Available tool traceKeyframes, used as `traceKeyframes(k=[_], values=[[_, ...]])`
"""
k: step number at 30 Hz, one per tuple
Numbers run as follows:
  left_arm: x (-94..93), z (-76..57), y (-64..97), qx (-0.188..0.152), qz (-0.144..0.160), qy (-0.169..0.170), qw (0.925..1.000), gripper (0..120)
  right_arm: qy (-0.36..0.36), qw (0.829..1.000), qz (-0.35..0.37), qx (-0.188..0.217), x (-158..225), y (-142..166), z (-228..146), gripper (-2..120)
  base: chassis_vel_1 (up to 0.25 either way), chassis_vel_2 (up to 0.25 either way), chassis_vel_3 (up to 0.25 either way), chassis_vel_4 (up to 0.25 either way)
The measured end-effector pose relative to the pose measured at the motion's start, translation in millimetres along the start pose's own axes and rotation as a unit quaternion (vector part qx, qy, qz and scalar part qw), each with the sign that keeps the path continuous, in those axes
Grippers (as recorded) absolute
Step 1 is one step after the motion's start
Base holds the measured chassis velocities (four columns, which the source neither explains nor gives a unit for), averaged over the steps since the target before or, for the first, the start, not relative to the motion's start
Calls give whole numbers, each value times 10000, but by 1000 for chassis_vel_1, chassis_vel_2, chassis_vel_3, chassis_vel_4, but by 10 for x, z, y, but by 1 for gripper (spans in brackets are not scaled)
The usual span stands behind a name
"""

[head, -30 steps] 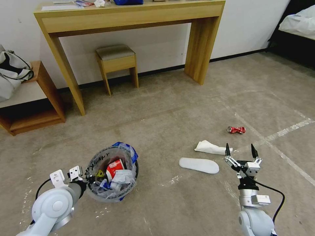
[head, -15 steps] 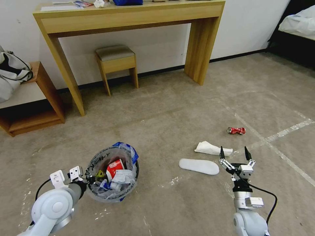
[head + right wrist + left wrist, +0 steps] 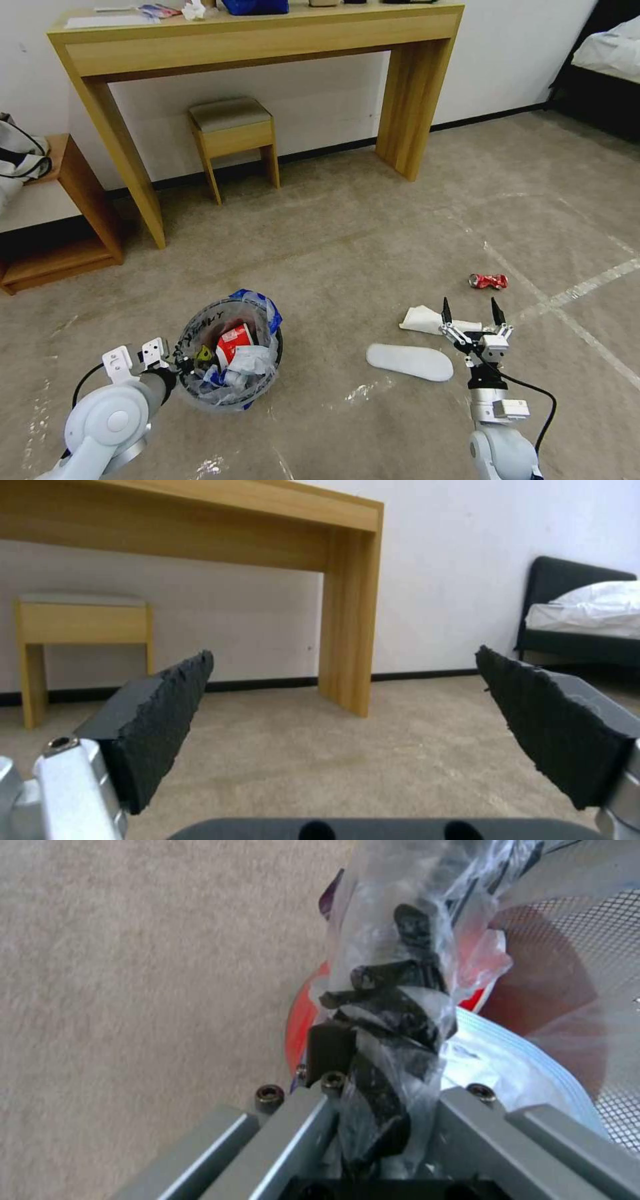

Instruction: Pick up the trash bin and place the garbage on the floor into it.

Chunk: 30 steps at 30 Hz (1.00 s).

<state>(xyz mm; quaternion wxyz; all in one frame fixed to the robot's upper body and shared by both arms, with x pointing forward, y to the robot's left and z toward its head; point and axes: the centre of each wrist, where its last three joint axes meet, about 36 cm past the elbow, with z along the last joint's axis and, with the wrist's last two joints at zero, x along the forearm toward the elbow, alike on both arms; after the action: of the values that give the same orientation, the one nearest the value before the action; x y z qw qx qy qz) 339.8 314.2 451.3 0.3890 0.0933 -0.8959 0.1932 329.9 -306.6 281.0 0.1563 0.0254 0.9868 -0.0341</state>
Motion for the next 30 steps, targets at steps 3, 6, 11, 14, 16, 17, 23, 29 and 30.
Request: traceKeyframes(k=[3,6,11,14,16,17,23,29,30], values=[[0,0,0,0,1,0,10000,0,3,10000,-8,-4,1,3,8,100,-95,93,94,-104],[-11,10,-2,8,2,8,10000,0,-19,10000,-27,29,1,-4,47,100,-120,109,122,-126],[-23,10,-5,13,6,6,10000,0,-82,9997,-212,111,-26,-68,124,100,-92,115,107,-89],[-25,0,0,15,-2,-5,10000,0,-138,9993,-289,196,-104,-145,129,100,-1,15,18,-5],[-29,-4,6,20,-11,-9,10000,0,-175,9990,-316,258,-172,-200,129,100,0,0,0,0],[-30,-5,7,25,-13,-10,10000,0,-192,9988,-340,292,-208,-232,125,100,0,0,0,0],[-30,-12,5,37,-8,-26,10000,0,-253,9978,-501,361,-342,-301,110,100,0,0,0,0],[-27,-23,13,49,-16,-49,10000,0,-347,9917,-1076,609,-619,-510,61,100,0,0,0,0],[-27,-21,16,53,-22,-47,10000,0,-367,9888,-1276,682,-703,-600,34,100,0,0,0,0]])
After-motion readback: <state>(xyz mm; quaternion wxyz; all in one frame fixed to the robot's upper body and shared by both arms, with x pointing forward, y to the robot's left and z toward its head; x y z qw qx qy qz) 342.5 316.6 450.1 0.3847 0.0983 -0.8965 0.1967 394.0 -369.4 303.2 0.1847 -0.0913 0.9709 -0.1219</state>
